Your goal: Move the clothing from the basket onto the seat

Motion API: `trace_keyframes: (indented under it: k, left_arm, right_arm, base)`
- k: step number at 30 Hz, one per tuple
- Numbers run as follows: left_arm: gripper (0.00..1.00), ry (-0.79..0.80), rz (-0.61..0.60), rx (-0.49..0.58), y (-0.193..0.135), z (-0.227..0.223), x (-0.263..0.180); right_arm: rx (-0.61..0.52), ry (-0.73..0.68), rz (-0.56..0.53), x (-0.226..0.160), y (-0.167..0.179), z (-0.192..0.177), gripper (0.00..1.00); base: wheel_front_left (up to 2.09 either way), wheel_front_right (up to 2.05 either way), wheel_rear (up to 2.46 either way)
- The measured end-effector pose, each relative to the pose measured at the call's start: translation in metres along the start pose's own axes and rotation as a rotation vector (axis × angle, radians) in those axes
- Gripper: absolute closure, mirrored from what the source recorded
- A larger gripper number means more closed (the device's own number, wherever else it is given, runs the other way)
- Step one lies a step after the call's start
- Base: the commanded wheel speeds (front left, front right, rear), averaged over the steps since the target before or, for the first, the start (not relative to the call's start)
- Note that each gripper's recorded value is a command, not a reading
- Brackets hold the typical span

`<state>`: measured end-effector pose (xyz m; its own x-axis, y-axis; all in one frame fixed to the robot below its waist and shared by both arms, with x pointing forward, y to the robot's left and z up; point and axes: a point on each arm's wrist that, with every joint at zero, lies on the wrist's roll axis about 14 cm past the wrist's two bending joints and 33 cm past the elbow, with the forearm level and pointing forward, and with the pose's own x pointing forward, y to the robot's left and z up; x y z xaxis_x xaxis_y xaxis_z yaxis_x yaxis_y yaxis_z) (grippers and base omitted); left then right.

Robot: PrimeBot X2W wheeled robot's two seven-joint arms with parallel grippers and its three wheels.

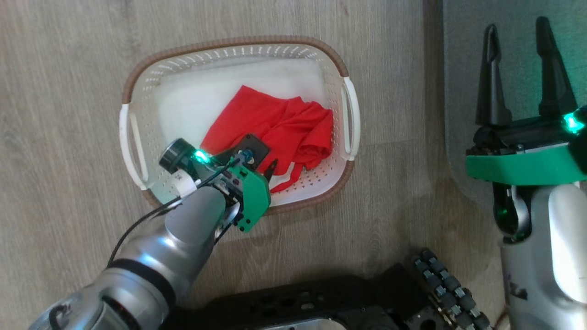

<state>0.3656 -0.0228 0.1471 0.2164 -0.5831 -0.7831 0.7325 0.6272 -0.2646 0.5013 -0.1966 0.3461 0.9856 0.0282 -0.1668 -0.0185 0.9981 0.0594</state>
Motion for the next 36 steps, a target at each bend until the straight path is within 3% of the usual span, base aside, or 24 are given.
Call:
trace_keyframes:
  k: [7, 8, 9, 10, 12, 21, 36]
  left_arm:
    - [0.0, 0.068, 0.007, -0.008, 0.005, -0.015, 0.009]
    - [0.31, 0.077, 0.006, -0.01, 0.005, -0.017, 0.01]
    - [0.55, 0.088, 0.004, -0.009, 0.004, -0.019, 0.01]
    - [0.67, 0.096, -0.001, -0.011, 0.004, -0.021, 0.011]
    - [1.0, 0.103, -0.004, -0.018, 0.003, -0.022, 0.011]
    - [1.0, 0.035, 0.027, -0.039, 0.009, -0.005, 0.003]
    - [1.0, -0.341, 0.159, -0.147, 0.026, 0.106, -0.06]
  right_arm:
    - [-0.007, 0.004, -0.003, 0.002, -0.003, -0.004, 0.0]
    - [-0.008, 0.002, -0.002, 0.002, -0.003, -0.003, 0.0]
    - [-0.008, 0.001, -0.002, 0.002, -0.003, -0.003, 0.0]
    - [-0.009, 0.0, -0.001, 0.002, -0.003, -0.003, 0.0]
    - [-0.011, -0.005, -0.002, 0.003, -0.003, -0.001, 0.0]
    - [0.006, -0.046, -0.006, 0.005, -0.004, 0.016, 0.0]
    - [0.05, -0.134, 0.029, -0.006, 0.014, 0.068, 0.0]
  base:
    - [0.0, 0.0, 0.0]
    - [0.0, 0.0, 0.0]
    - [0.0, 0.0, 0.0]
    - [0.0, 0.0, 0.0]
    - [0.0, 0.0, 0.0]
    - [0.0, 0.0, 0.0]
    - [0.0, 0.0, 0.0]
